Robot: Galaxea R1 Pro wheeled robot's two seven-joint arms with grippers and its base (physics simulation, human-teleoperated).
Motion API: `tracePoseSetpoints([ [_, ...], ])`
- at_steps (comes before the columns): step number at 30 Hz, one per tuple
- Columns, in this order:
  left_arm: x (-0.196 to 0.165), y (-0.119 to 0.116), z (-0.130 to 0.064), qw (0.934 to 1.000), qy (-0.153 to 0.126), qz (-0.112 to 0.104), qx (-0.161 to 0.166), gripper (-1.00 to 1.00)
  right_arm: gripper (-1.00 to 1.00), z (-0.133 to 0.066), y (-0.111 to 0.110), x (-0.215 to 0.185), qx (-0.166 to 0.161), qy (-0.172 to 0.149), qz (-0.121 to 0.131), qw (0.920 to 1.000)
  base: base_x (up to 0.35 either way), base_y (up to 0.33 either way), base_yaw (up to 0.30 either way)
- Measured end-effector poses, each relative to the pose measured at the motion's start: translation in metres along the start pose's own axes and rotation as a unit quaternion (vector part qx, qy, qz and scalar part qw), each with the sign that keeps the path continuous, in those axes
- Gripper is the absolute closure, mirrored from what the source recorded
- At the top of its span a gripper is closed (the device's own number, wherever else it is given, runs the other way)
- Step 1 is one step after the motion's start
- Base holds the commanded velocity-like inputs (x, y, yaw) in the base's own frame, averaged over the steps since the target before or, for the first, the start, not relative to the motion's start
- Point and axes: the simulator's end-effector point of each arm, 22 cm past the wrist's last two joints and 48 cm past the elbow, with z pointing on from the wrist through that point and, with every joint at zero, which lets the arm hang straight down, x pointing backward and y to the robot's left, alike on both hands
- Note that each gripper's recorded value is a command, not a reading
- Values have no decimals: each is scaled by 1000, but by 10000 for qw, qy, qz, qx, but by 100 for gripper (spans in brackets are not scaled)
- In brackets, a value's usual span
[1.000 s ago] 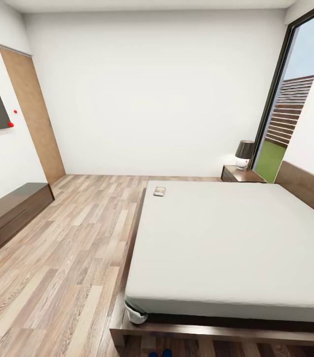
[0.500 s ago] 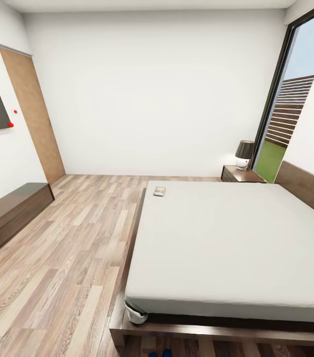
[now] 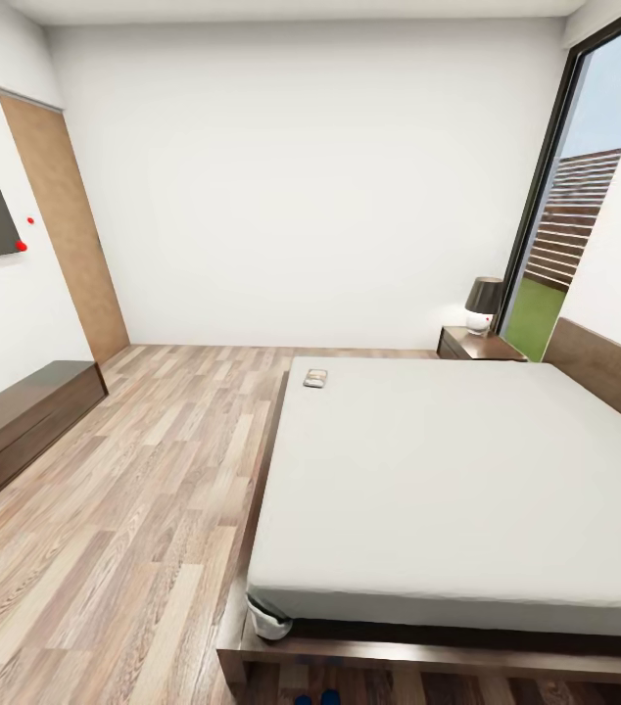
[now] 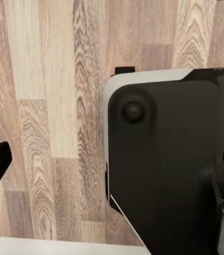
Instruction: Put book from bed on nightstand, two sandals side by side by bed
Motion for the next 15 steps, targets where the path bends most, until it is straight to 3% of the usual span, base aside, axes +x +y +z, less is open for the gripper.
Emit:
tracePoseSetpoints([
  [6,0,-2,0,10000,2,1,11,-100,-100,0,0,1,1,8,-4,10000,0,0,84],
  [15,1,-4,0,10000,19,-1,23,-100,-100,1,-1,3,23,32,-20,10000,0,0,211],
])
